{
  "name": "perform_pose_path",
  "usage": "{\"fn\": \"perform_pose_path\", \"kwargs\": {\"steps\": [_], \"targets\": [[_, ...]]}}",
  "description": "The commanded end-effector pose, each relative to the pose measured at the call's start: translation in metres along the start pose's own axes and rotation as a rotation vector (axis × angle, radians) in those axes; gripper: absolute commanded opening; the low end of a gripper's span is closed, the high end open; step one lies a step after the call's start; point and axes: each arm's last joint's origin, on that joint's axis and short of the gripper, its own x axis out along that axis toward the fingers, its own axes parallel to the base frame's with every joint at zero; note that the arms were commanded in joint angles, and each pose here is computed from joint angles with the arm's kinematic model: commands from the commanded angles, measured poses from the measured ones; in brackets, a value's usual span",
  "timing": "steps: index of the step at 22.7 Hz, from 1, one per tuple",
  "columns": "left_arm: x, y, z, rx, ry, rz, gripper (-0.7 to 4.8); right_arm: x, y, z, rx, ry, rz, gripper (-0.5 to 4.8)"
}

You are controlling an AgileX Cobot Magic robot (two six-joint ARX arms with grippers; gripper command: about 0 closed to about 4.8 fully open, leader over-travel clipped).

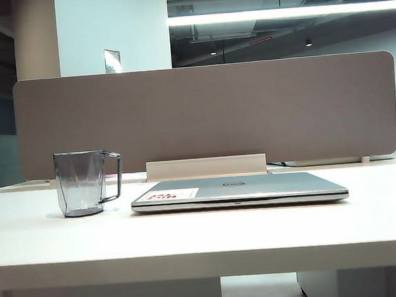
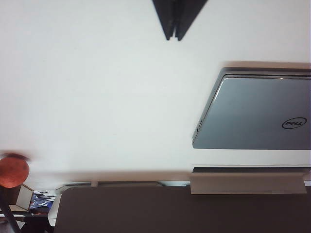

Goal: Pick up the water cup and place it on the side of the laptop close to you.

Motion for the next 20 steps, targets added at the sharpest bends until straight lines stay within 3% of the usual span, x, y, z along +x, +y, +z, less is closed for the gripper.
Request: {"fn": "perform_pose_path", "kwargs": {"steps": [1,16,20], "targets": [[-0.0002,-0.0002,0.0022,-0.002,-0.014,-0.001,-0.03,0.0004,0.0001,-0.0006,-0.003,-0.008,0.002,-0.01],[-0.0002,-0.0005,0.0025,-0.002,-0.017,-0.012,-0.03,0.0004,0.0003,-0.0001,0.002,-0.013,0.01,-0.01],[-0.0003,-0.0022,0.0037,-0.005,-0.026,-0.063,-0.04,0.0003,0.0019,0.0003,0.11,-0.013,0.062,-0.01]]}}
